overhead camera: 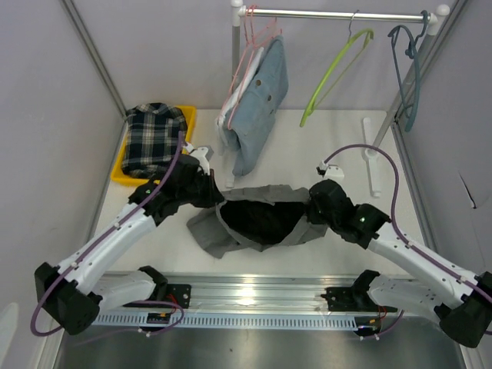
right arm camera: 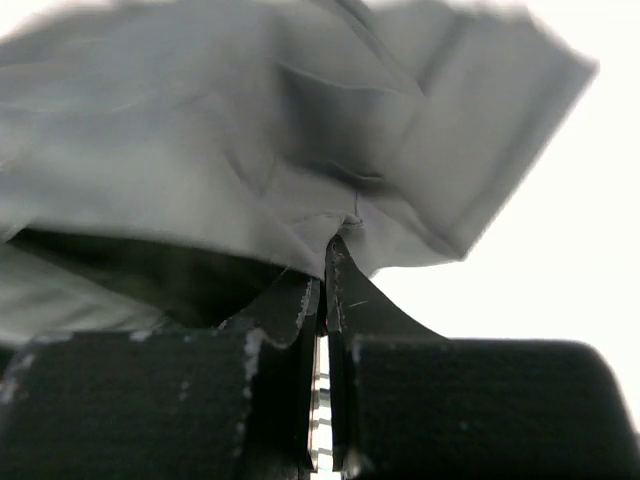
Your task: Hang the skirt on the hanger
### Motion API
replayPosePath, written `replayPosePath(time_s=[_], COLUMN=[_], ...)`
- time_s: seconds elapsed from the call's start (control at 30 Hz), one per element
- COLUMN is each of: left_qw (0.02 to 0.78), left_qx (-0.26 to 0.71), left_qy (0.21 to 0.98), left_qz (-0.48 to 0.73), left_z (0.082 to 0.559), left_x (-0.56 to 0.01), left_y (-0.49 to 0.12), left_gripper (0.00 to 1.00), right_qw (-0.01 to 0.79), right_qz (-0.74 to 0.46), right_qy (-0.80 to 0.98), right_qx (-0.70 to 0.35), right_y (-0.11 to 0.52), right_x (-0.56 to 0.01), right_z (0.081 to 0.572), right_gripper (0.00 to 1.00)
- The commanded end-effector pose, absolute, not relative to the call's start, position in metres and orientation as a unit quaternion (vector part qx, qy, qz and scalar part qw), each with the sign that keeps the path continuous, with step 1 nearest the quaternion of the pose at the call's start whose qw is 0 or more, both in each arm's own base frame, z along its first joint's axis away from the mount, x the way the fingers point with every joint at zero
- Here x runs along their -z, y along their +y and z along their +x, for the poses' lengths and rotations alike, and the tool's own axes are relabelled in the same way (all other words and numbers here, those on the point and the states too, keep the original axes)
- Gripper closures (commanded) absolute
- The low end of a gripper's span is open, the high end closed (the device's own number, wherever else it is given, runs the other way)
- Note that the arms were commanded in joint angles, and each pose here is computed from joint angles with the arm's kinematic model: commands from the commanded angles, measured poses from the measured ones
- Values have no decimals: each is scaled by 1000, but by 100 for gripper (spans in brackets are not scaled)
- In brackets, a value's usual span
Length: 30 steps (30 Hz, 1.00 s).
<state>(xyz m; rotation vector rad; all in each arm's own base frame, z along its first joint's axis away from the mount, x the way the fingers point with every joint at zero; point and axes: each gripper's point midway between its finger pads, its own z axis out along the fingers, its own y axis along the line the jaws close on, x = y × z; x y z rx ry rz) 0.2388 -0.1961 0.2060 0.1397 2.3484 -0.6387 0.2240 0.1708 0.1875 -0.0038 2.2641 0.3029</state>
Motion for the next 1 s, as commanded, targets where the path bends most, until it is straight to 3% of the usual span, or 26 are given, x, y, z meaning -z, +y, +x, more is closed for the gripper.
replayPosePath(time_s=[0.0, 0.3, 0.5, 0.57, 0.7, 0.8, 0.97], left_qw=[322, 260, 266, 266, 269, 278, 281], left_qx=[274, 242, 232, 237, 261, 269, 278], left_qy=[905, 935, 935, 933, 926, 922, 918], left_qz=[52, 12, -40, -43, -37, -32, -25], left_z=[240, 252, 279, 286, 289, 287, 280], left_x=[-177, -80, -64, -65, -78, -87, -95], left_y=[-211, -218, -219, -224, -236, -239, -241], left_gripper=[100, 100, 100, 99, 89, 80, 85], right_qw=[395, 317, 284, 279, 295, 324, 375], right_qz=[36, 46, 49, 48, 37, 36, 36], right_qy=[906, 937, 948, 951, 945, 934, 911], right_qx=[-149, -142, -131, -128, -138, -146, -167], right_y=[169, 170, 169, 169, 174, 176, 180], right_x=[-160, -69, -38, -37, -62, -97, -158], right_z=[230, 226, 235, 238, 244, 248, 244], right_gripper=[100, 100, 98, 91, 59, 44, 38])
